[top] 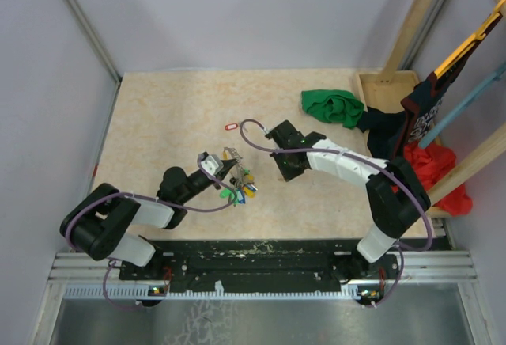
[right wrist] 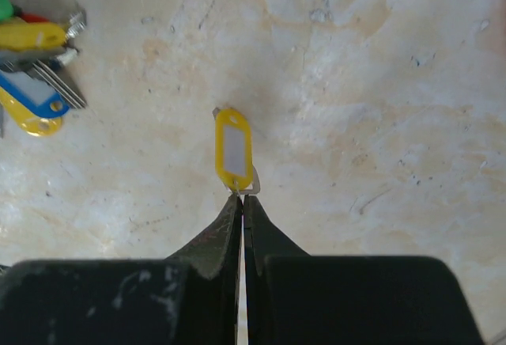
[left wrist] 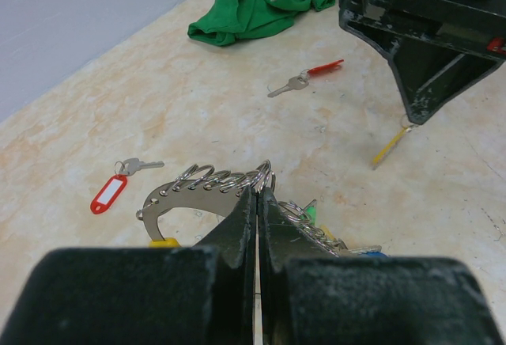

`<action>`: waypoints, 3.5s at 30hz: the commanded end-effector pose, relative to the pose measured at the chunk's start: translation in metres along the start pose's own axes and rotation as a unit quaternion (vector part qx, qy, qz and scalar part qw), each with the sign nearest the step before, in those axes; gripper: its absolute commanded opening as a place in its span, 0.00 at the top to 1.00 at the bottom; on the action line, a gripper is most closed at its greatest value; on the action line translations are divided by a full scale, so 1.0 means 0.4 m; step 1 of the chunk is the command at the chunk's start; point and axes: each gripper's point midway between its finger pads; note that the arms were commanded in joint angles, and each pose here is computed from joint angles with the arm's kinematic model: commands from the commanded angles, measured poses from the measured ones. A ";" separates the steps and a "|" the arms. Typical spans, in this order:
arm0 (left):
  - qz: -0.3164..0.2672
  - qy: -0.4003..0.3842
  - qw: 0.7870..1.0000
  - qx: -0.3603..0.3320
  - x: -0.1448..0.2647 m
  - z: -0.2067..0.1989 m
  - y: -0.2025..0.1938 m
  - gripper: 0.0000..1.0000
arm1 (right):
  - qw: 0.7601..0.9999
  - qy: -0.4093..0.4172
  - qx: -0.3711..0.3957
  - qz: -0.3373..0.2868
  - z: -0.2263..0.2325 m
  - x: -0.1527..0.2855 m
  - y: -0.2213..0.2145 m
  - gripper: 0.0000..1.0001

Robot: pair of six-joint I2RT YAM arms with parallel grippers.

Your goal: Put the keys on the keyring

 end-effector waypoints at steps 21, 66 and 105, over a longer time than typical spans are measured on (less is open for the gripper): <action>-0.023 0.004 1.000 -0.012 -0.013 0.019 0.036 1.00 | 0.995 -0.017 0.066 0.080 0.024 -0.078 0.069 0.81; -0.029 0.002 1.000 -0.011 -0.009 0.016 0.043 1.00 | 0.948 0.133 0.006 -0.288 0.034 -0.090 0.034 0.74; -0.037 -0.012 0.999 -0.018 -0.007 0.007 0.057 1.00 | 0.936 0.161 0.143 -0.278 0.080 -0.042 0.075 1.00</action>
Point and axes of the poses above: each gripper's point midway between its finger pads, its own x axis back along the fingers, its own z axis along the line the jaws close on, y = z × x, and after that the axes turned 13 degrees about -x, right-handed
